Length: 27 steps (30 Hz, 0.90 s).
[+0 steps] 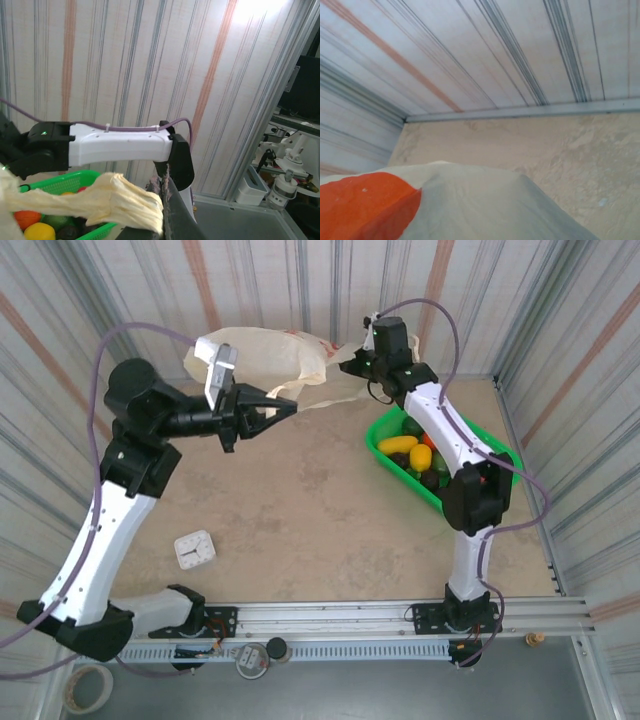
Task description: Place the fake fruits into the plastic bag and tie a complex knot
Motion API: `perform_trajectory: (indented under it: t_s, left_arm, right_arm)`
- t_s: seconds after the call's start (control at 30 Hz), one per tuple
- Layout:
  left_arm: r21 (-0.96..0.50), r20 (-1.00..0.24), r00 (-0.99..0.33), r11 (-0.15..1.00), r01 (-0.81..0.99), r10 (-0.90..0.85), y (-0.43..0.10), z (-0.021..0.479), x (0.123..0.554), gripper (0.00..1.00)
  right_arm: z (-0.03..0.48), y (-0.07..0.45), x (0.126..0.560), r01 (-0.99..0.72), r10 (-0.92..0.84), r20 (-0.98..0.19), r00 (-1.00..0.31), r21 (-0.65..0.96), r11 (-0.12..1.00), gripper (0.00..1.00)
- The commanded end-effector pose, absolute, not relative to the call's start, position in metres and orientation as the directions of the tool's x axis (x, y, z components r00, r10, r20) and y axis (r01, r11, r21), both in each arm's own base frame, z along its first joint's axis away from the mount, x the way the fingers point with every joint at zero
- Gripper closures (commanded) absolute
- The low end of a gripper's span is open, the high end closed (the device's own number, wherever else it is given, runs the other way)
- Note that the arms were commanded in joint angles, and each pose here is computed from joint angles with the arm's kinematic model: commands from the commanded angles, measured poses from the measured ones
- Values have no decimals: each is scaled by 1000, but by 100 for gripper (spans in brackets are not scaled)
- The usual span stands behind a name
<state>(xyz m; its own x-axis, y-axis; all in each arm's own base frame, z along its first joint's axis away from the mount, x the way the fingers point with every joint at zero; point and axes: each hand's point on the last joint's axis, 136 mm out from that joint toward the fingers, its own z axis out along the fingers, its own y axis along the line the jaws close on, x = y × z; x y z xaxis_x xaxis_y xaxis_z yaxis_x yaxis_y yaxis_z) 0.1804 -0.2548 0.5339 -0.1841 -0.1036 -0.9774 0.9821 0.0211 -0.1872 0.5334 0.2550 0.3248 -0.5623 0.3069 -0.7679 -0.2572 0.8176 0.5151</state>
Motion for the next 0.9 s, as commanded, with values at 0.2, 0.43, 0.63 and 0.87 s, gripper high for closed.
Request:
perform_trajectory:
  t_s: [0.2,0.43,0.63,0.87]
  left_arm:
    - [-473,-874,-454,514,716,-171,-229,350,261,100]
    - [-524,-835,-507,592,612,-216,-224,321,286,100]
    - [-571,-787,-580,608,552,-211,-226,321,295,100]
    - [-579,-791,-548,625,524,-273,-211,324,292,100]
  right_arm:
    - [222,272,454,-258,177,-722,-669,449,855,49]
    - [188,286,413,-324,88,-670,-737,465,824,44]
    - [208,287,384,-385,50,-661,-749,495,779,40]
    - [236,245,359,-354,61,-692,-719,440,825,43]
